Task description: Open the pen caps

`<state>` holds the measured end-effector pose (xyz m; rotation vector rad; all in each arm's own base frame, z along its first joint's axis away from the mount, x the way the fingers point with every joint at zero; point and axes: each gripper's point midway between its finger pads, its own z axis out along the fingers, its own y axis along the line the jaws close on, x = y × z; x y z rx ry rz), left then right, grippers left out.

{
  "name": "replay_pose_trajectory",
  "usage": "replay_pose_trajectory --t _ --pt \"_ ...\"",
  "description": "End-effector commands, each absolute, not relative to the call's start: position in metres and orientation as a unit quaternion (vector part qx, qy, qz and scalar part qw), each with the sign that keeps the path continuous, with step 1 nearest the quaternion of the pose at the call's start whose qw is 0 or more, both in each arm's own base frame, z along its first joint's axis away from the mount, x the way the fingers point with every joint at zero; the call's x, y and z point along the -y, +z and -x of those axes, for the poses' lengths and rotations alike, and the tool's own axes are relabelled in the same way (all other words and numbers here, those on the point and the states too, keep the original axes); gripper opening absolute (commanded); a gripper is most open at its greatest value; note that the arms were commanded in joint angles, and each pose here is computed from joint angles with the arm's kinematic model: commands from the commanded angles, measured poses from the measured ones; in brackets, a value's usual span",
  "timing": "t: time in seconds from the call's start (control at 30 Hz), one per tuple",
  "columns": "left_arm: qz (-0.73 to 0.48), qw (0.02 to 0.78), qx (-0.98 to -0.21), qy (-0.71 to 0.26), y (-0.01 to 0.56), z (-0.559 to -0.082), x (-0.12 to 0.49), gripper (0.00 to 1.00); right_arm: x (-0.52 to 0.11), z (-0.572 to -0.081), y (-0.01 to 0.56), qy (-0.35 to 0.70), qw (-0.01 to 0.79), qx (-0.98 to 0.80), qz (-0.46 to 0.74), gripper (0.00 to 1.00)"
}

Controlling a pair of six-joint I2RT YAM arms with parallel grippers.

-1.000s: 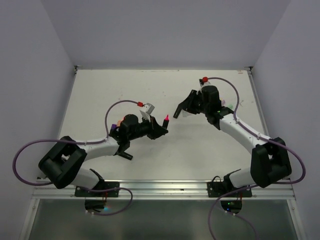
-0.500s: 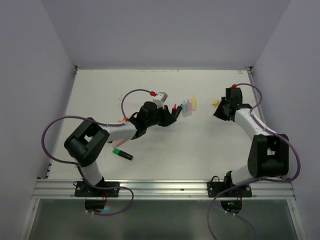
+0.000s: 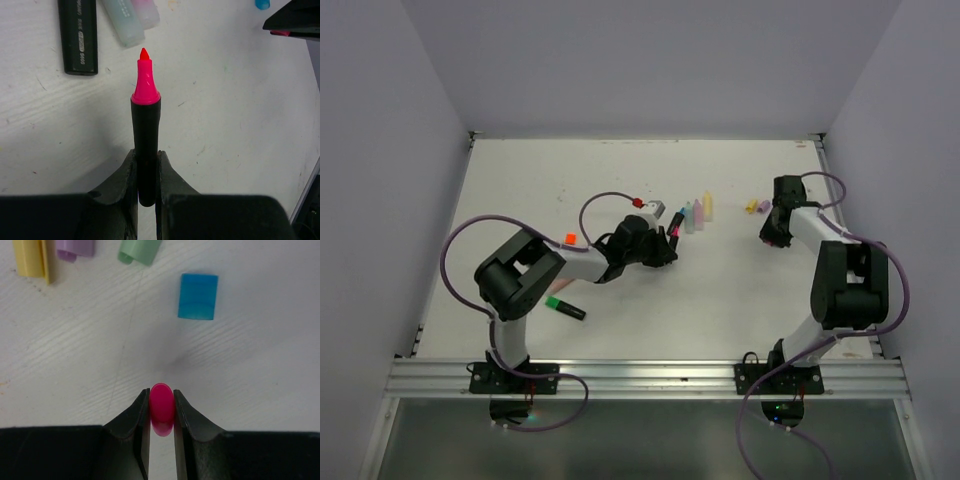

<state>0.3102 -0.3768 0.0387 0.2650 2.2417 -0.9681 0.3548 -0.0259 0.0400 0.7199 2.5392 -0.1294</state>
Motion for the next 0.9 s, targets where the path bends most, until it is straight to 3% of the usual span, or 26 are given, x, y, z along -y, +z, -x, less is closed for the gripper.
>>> replay_pose_trajectory --t 0.0,0.47,0.67,0.87 --pt "-0.092 0.400 -0.839 -0.357 0.074 -0.342 0.361 0.00 0.060 -0.356 0.053 -0.091 0.267 -0.913 -0.295 0.00" --pt "-0.055 0.414 -0.868 -0.268 0.051 -0.423 0.313 0.01 0.109 -0.352 0.032 -0.118 0.232 -0.902 -0.343 0.02" --pt "-0.061 0.399 -0.870 -0.285 0.041 -0.437 0.328 0.13 0.105 -0.364 0.023 -0.099 0.228 -0.904 -0.348 0.13" --pt "-0.070 0.391 -0.867 -0.300 0.040 -0.436 0.336 0.27 0.103 -0.370 0.027 -0.088 0.241 -0.903 -0.345 0.31"
